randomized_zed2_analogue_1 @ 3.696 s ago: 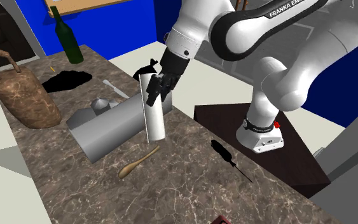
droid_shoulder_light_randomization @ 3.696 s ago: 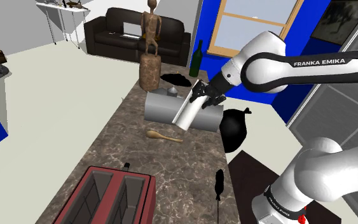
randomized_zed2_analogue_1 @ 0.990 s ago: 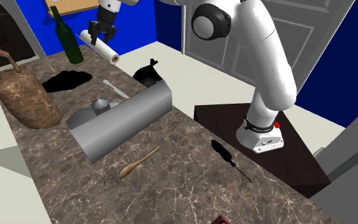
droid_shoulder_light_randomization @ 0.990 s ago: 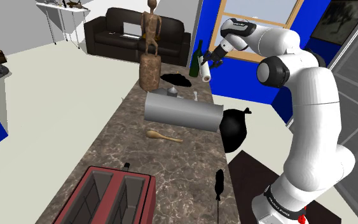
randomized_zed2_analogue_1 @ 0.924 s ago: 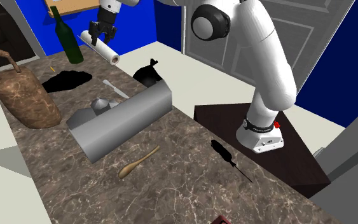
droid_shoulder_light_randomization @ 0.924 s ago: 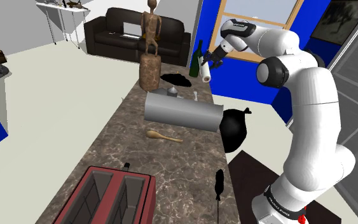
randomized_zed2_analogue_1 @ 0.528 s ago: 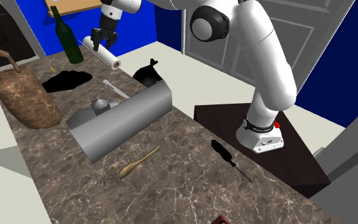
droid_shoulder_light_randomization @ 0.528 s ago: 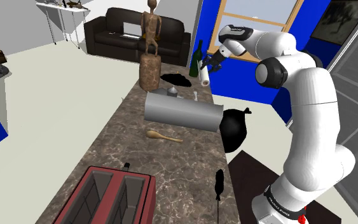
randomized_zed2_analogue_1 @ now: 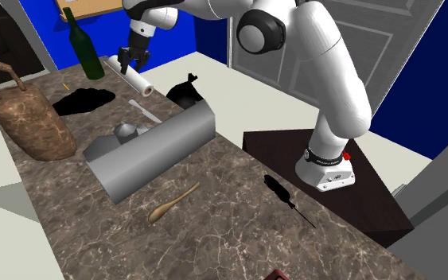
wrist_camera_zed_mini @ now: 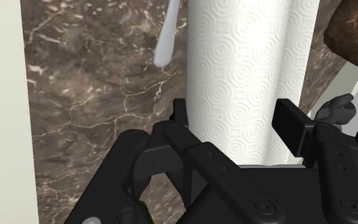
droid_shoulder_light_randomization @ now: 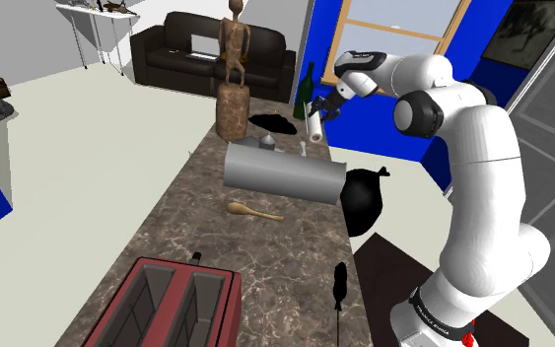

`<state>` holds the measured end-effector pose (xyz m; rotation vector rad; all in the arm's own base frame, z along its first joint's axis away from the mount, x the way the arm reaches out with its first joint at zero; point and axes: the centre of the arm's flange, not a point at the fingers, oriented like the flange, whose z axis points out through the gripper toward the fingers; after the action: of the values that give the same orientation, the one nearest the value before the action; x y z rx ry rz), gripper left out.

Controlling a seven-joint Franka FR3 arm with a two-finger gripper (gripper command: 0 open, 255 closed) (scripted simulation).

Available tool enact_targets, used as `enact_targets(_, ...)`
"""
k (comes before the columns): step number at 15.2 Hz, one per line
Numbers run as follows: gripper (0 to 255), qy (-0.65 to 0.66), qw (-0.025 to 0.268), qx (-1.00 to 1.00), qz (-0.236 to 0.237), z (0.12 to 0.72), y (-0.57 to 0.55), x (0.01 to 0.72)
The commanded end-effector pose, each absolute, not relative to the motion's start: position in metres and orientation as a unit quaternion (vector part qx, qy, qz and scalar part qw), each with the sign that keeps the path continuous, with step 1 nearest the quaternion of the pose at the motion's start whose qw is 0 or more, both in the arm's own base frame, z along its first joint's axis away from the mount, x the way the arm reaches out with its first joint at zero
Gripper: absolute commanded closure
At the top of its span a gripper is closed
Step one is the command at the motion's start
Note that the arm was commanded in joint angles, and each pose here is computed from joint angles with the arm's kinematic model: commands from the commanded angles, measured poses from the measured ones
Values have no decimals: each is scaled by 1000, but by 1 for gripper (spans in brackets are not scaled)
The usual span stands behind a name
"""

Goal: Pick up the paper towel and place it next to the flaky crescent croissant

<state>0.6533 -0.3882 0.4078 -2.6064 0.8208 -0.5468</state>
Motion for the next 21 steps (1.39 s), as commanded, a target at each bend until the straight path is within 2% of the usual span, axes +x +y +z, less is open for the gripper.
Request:
enact_targets(1, 255, 290, 176, -921, -193, 398, -388, 653)
enact_targets(14, 255, 290, 176, -921, -193, 329, -388, 653)
enact_targets(21, 255, 290, 176, -921, -193, 329, -388, 653)
